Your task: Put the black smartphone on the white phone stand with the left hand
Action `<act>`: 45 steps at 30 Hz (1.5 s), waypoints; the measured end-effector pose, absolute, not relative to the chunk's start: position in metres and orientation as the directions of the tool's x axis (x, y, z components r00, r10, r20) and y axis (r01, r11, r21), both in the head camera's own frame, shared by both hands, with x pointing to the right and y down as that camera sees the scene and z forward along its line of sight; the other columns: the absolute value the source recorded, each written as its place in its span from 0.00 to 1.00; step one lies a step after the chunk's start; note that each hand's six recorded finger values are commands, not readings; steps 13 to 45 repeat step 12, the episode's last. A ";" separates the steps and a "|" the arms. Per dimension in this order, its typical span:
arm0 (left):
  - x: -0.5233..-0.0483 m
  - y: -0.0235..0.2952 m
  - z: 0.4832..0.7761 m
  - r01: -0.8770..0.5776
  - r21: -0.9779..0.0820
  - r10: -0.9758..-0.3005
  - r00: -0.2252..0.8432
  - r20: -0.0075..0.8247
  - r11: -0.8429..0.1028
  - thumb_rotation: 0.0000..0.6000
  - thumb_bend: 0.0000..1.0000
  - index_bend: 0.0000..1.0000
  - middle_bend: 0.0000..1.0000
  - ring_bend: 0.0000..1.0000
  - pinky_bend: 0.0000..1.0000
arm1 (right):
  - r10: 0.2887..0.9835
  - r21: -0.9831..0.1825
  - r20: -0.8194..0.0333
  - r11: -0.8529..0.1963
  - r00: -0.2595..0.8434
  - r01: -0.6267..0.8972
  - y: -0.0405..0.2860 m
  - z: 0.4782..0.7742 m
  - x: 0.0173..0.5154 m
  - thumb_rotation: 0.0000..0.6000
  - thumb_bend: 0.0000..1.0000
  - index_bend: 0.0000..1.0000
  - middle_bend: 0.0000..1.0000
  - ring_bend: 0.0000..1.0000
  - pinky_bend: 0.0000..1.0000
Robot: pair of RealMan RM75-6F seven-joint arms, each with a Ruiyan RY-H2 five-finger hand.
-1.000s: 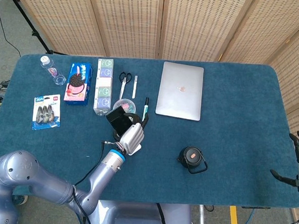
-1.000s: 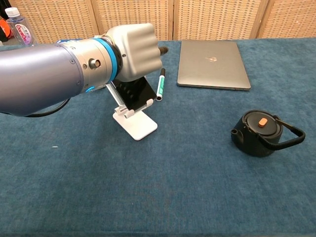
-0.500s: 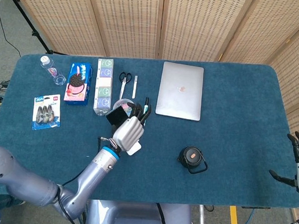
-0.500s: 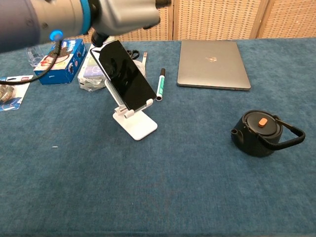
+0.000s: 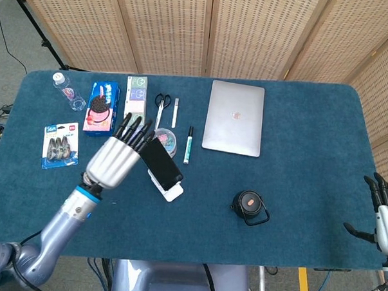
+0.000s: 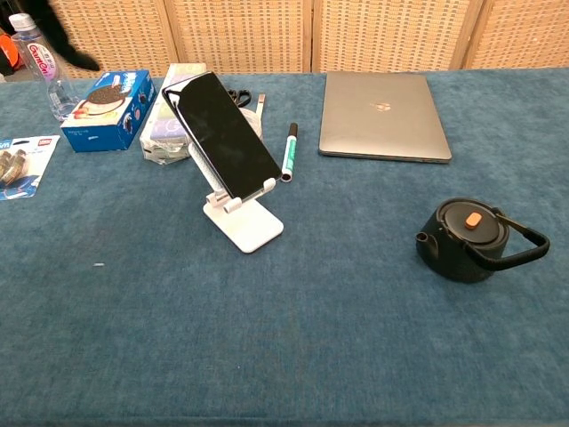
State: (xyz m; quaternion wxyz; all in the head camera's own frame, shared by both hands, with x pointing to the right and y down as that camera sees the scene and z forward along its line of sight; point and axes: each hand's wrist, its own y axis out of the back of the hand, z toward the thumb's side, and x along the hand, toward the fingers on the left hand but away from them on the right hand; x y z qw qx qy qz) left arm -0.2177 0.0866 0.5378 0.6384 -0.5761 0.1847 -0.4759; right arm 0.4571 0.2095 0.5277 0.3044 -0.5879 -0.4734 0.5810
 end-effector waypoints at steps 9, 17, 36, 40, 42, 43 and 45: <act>-0.363 0.148 0.568 -0.005 -0.928 -0.901 0.239 0.361 -0.373 1.00 0.00 0.02 0.00 0.00 0.02 | 0.920 -0.921 -0.370 -0.346 -0.129 0.179 0.209 0.526 0.456 1.00 0.00 0.00 0.00 0.00 0.00; -0.406 0.180 0.575 -0.101 -0.909 -0.909 0.162 0.385 -0.404 1.00 0.00 0.01 0.00 0.00 0.00 | 0.920 -0.922 -0.369 -0.345 -0.130 0.173 0.210 0.527 0.455 1.00 0.00 0.00 0.00 0.00 0.00; -0.406 0.180 0.575 -0.101 -0.909 -0.909 0.162 0.385 -0.404 1.00 0.00 0.01 0.00 0.00 0.00 | 0.920 -0.922 -0.369 -0.345 -0.130 0.173 0.210 0.527 0.455 1.00 0.00 0.00 0.00 0.00 0.00; -0.406 0.180 0.575 -0.101 -0.909 -0.909 0.162 0.385 -0.404 1.00 0.00 0.01 0.00 0.00 0.00 | 0.920 -0.922 -0.369 -0.345 -0.130 0.173 0.210 0.527 0.455 1.00 0.00 0.00 0.00 0.00 0.00; -0.406 0.180 0.575 -0.101 -0.909 -0.909 0.162 0.385 -0.404 1.00 0.00 0.01 0.00 0.00 0.00 | 0.920 -0.922 -0.369 -0.345 -0.130 0.173 0.210 0.527 0.455 1.00 0.00 0.00 0.00 0.00 0.00; -0.406 0.180 0.575 -0.101 -0.909 -0.909 0.162 0.385 -0.404 1.00 0.00 0.01 0.00 0.00 0.00 | 0.920 -0.922 -0.369 -0.345 -0.130 0.173 0.210 0.527 0.455 1.00 0.00 0.00 0.00 0.00 0.00; -0.406 0.180 0.575 -0.101 -0.909 -0.909 0.162 0.385 -0.404 1.00 0.00 0.01 0.00 0.00 0.00 | 0.920 -0.922 -0.369 -0.345 -0.130 0.173 0.210 0.527 0.455 1.00 0.00 0.00 0.00 0.00 0.00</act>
